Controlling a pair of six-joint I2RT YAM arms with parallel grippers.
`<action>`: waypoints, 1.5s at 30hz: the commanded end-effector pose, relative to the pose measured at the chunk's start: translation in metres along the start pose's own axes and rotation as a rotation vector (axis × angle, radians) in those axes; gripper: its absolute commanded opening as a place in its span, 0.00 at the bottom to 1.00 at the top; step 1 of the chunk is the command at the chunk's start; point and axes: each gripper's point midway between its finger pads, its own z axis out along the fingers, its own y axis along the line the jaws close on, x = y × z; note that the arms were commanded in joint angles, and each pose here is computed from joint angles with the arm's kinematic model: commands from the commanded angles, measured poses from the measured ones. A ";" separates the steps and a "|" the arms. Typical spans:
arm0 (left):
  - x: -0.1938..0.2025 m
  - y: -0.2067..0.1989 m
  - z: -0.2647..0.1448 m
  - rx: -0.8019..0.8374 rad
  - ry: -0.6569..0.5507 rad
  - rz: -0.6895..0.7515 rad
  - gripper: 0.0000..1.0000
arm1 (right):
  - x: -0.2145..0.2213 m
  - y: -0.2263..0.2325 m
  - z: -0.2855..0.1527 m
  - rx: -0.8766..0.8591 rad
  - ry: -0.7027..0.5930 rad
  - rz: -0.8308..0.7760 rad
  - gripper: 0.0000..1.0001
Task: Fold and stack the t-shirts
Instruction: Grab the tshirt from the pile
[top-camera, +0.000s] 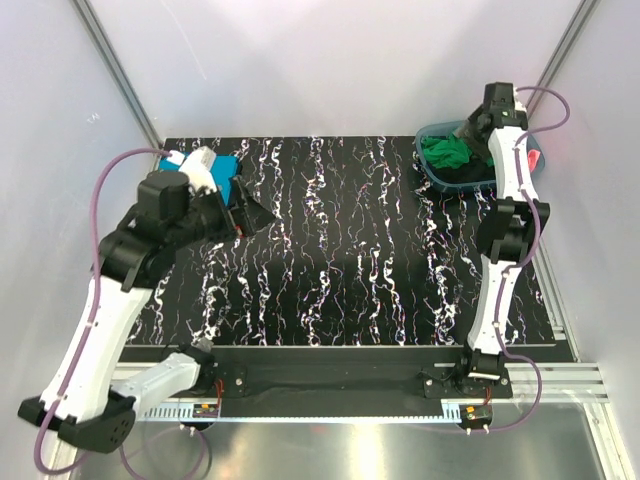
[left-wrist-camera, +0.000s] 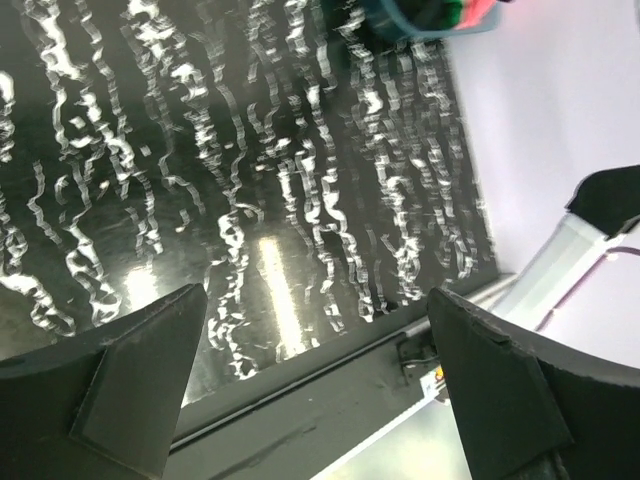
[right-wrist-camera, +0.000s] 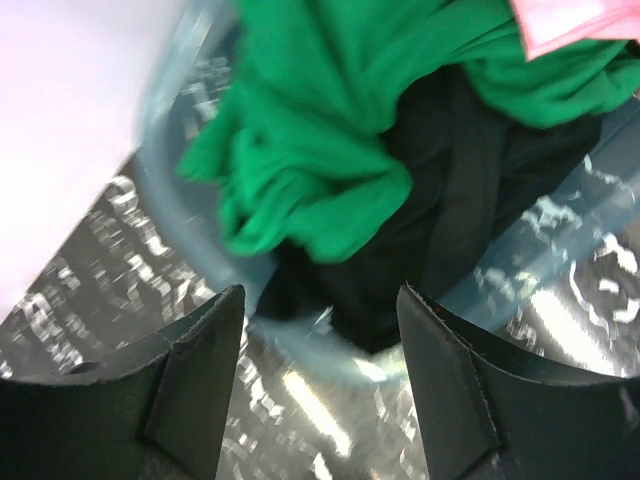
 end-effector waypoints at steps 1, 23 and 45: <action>-0.009 0.014 0.012 -0.089 0.003 0.023 0.99 | -0.025 0.016 -0.001 -0.106 -0.036 0.021 0.70; -0.028 0.024 0.056 -0.173 0.101 0.007 0.99 | -0.012 -0.006 0.091 -0.168 -0.002 0.144 0.70; -0.054 0.002 0.053 -0.064 0.005 -0.041 0.99 | -0.134 0.111 -0.119 -0.782 -0.231 0.124 0.00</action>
